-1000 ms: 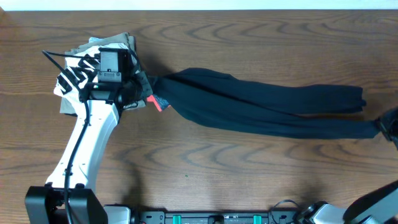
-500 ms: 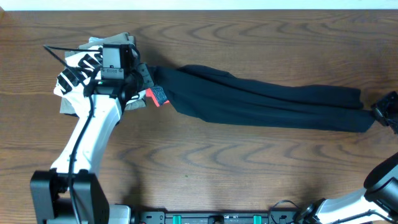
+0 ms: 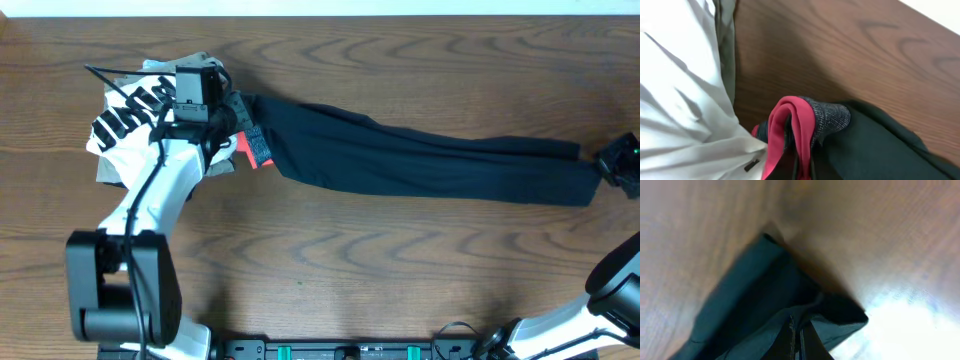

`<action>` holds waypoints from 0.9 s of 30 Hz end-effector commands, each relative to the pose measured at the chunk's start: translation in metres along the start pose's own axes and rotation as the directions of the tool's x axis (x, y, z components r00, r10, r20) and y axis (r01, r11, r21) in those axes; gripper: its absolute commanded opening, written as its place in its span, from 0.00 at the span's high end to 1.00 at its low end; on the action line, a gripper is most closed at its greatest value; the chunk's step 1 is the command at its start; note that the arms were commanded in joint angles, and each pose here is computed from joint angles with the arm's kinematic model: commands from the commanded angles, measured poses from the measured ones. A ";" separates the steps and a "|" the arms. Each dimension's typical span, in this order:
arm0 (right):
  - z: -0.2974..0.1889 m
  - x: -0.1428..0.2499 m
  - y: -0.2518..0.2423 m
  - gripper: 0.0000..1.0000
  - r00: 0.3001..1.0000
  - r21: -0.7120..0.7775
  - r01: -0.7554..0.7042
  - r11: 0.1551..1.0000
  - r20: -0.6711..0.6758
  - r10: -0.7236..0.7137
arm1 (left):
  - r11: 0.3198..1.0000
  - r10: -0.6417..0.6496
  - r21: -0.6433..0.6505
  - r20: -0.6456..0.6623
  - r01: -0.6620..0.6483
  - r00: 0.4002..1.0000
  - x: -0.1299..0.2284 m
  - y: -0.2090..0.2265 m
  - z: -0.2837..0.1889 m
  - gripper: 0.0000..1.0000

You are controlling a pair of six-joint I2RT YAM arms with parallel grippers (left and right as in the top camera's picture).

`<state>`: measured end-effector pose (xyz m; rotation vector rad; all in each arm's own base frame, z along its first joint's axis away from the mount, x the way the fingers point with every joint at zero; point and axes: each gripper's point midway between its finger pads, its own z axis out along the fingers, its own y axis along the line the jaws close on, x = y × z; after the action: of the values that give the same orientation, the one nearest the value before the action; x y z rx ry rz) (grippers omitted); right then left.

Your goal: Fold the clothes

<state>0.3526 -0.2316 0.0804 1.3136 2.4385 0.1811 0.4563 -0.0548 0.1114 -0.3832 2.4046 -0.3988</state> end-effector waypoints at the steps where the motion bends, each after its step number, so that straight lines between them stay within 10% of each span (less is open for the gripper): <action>1: 0.001 -0.008 0.020 0.98 0.999 -0.020 -0.005 1.000 0.037 0.006 | 1.000 -0.012 -0.026 0.004 0.012 1.000 0.002 0.009 0.014 0.94; 5: 0.011 -0.016 0.040 0.98 0.997 -0.057 -0.024 0.998 0.075 0.028 | 1.000 -0.006 -0.006 0.046 0.006 0.999 -0.007 0.007 0.026 0.93; 12: 0.056 -0.019 0.049 0.81 0.993 -0.096 -0.101 0.990 0.057 0.107 | 1.000 0.006 0.023 0.111 -0.008 0.994 -0.019 0.004 0.043 0.48; 19: 0.072 0.001 0.033 0.61 0.999 -0.050 -0.021 0.999 -0.030 0.020 | 0.999 0.027 0.045 -0.027 -0.026 0.999 0.012 0.004 0.043 0.49; 27: 0.053 0.023 0.028 0.60 0.989 -0.041 0.094 0.995 -0.112 -0.098 | 0.991 0.118 0.090 -0.158 -0.104 0.980 0.042 0.000 0.029 0.56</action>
<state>0.3785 -0.1976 0.0091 1.3189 2.5760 0.2800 0.4481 -0.0710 0.0529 -0.2925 2.5594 -0.4715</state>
